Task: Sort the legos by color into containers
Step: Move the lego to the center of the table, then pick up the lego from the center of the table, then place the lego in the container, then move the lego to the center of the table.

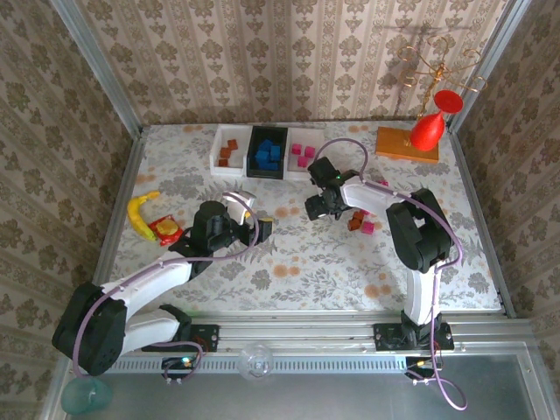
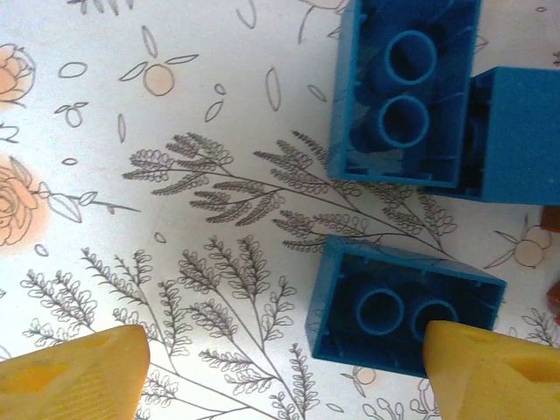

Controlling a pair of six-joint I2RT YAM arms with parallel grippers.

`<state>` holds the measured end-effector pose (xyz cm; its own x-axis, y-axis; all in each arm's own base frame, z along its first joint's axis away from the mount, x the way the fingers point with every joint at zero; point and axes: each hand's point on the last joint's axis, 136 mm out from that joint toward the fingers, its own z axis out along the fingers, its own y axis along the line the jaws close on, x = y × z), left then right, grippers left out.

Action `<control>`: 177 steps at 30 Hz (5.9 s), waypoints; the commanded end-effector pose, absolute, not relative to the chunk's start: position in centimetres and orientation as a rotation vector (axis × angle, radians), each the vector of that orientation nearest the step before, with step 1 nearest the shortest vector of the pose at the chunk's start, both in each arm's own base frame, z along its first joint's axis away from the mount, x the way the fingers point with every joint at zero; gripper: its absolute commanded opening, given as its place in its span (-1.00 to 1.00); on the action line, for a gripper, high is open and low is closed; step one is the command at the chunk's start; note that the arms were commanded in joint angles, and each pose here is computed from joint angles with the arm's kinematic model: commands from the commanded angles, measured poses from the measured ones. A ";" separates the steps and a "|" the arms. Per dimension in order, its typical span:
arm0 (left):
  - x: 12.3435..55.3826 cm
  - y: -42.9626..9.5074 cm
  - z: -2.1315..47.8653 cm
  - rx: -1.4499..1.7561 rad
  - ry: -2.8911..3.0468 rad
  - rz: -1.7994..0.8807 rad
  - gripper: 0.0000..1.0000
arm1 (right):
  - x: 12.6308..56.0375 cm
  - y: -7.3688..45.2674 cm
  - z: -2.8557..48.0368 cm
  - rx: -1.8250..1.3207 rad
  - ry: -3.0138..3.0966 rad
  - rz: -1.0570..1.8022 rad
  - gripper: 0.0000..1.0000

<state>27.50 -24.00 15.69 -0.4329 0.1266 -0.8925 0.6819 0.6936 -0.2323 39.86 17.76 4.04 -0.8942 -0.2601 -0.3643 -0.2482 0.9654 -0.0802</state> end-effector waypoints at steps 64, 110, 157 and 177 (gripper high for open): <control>30.9 -16.4 19.2 0.158 1.987 -0.709 0.58 | 55.7 32.8 14.9 -0.139 2.126 0.571 -0.15; 24.8 -28.7 17.5 0.767 1.842 -0.970 0.55 | 40.4 15.0 10.8 -0.060 2.508 0.065 0.68; 25.8 -26.3 17.0 0.728 1.875 -0.775 0.56 | 47.5 16.7 2.6 -0.176 2.639 -0.061 0.31; 26.0 -25.6 17.6 0.707 1.862 -0.740 0.56 | 45.6 20.1 4.5 -0.361 2.636 -0.047 0.07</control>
